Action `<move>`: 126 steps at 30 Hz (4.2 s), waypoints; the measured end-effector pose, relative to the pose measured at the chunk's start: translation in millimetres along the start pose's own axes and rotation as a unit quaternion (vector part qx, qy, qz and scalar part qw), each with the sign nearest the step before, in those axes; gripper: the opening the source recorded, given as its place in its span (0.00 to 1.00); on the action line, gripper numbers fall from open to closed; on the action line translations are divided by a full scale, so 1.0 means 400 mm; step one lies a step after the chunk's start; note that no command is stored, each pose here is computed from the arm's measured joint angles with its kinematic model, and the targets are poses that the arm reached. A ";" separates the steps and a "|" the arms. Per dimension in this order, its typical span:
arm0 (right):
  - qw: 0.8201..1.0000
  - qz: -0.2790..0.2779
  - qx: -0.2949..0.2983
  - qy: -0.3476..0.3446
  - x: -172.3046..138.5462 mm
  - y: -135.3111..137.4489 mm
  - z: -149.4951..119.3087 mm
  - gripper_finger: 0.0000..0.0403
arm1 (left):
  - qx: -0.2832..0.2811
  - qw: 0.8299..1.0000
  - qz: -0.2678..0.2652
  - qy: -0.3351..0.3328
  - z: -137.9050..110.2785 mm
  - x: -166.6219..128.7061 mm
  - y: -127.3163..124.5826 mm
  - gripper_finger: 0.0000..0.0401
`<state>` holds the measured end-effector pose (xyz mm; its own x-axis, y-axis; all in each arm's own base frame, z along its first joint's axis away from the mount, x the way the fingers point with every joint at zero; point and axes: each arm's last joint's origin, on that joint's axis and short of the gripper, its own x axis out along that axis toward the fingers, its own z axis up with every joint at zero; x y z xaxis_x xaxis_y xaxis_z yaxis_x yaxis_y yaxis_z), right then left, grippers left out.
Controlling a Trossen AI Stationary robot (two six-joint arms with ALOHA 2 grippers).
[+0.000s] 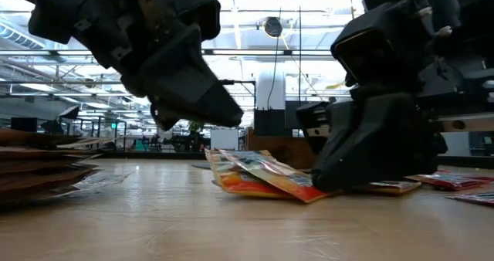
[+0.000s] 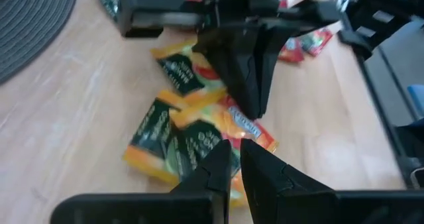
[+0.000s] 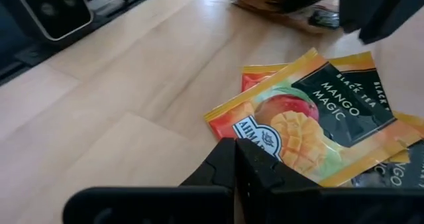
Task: Pick & Place Tea
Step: Put the yellow tea bag into the middle section of the wooden organizer
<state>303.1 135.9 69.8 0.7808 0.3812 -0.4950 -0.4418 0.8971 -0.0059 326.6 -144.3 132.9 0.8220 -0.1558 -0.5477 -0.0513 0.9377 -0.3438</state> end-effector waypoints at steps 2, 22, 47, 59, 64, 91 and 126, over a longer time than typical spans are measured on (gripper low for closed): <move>1.000 -0.002 0.004 0.001 0.004 -0.001 -0.007 0.00 | 0.001 1.000 0.004 0.003 -0.002 0.000 0.001 0.10; 1.000 0.000 0.027 -0.009 0.027 -0.020 -0.046 0.00 | -0.057 0.997 0.042 0.032 -0.011 0.002 0.029 0.48; 1.000 -0.005 0.027 -0.014 0.027 -0.026 -0.045 0.00 | -0.007 0.999 -0.002 0.048 -0.025 0.082 0.015 0.08; 1.000 0.000 0.016 -0.025 0.025 -0.017 -0.034 0.00 | 0.051 0.996 0.010 0.078 0.025 0.057 -0.013 0.02; 0.999 0.011 -0.004 -0.040 -0.004 0.006 0.008 0.06 | 0.078 0.995 0.018 0.067 0.060 0.000 -0.039 0.01; 0.985 -0.082 0.136 -0.071 -0.176 -0.095 0.268 0.49 | 0.178 0.980 0.090 0.014 0.074 -0.089 -0.103 0.01; 0.991 -0.074 0.108 -0.030 -0.115 -0.103 0.267 0.31 | 0.161 0.982 0.097 0.020 0.085 -0.053 -0.058 0.01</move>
<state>332.5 105.4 185.7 0.8574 0.2489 -0.4504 -0.2206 0.9685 0.1153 329.9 -152.3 178.4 0.7917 0.0299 -0.6102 -0.0175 0.9995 0.0264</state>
